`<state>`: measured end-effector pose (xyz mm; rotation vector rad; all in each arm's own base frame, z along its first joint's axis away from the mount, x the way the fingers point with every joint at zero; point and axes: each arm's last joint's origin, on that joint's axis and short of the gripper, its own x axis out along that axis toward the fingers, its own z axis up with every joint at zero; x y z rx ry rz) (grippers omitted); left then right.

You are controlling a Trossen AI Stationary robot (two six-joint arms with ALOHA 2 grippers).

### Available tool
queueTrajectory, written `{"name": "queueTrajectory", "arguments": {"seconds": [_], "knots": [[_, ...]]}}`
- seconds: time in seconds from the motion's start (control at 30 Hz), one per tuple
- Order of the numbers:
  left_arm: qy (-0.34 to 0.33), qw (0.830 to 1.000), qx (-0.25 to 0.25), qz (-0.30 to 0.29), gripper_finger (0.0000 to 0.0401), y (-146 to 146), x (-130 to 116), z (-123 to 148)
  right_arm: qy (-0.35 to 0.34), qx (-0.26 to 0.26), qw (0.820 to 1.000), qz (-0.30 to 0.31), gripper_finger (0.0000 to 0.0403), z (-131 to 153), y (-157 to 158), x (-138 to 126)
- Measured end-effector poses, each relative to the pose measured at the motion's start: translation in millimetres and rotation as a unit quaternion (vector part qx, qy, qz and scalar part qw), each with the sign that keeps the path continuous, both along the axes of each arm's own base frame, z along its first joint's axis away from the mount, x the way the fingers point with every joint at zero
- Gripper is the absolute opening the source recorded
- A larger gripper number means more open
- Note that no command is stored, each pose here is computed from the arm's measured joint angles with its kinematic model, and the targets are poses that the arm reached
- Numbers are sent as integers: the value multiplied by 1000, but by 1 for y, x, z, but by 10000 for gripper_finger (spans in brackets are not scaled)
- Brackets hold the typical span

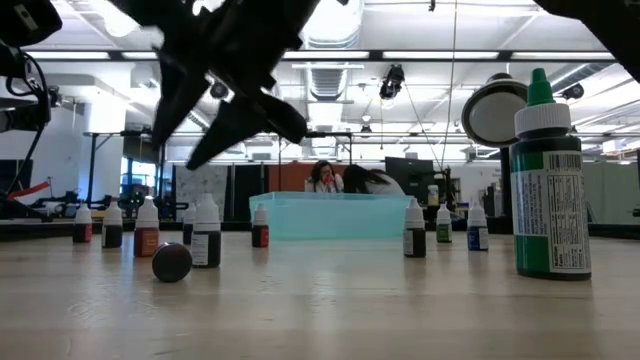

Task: Pick & Place food coloring
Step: Adjust the black small food coloring bottle

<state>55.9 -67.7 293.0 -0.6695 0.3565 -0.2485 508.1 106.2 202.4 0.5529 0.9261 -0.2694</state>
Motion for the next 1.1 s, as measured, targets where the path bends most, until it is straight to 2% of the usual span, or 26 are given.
{"name": "queueTrajectory", "arguments": {"seconds": [0.13, 0.27, 0.33, 0.47, 0.57, 0.63, 0.87, 1.1], "knots": [[0, 1000, 0, 0, 225, 0, 0, 0, 21, 73, 995, 68, 161, -2, 23, -6], [0, 1000, 0, 0, 225, 0, 0, 0, 47, 117, 990, 63, 154, -8, 58, -18], [0, 1000, 0, 0, 225, 0, 0, 0, 62, 142, 988, 24, 152, -13, 72, -24], [0, 1000, 0, 0, 225, 0, 0, 0, 96, 171, 972, -132, 152, -30, 80, -35], [0, 1000, 0, 0, 225, 0, 0, 0, 83, 161, 960, -212, 152, -39, 80, -38], [0, 1000, 0, 0, 225, 0, 0, 0, 77, 153, 956, -237, 152, -43, 81, -40], [0, 1000, 0, 0, 225, 0, 0, 0, 75, 139, 962, -221, 152, -48, 82, -42], [0, 1000, 0, 0, 225, 0, 0, 0, 36, 123, 977, -172, 152, -50, 80, -35]]}}
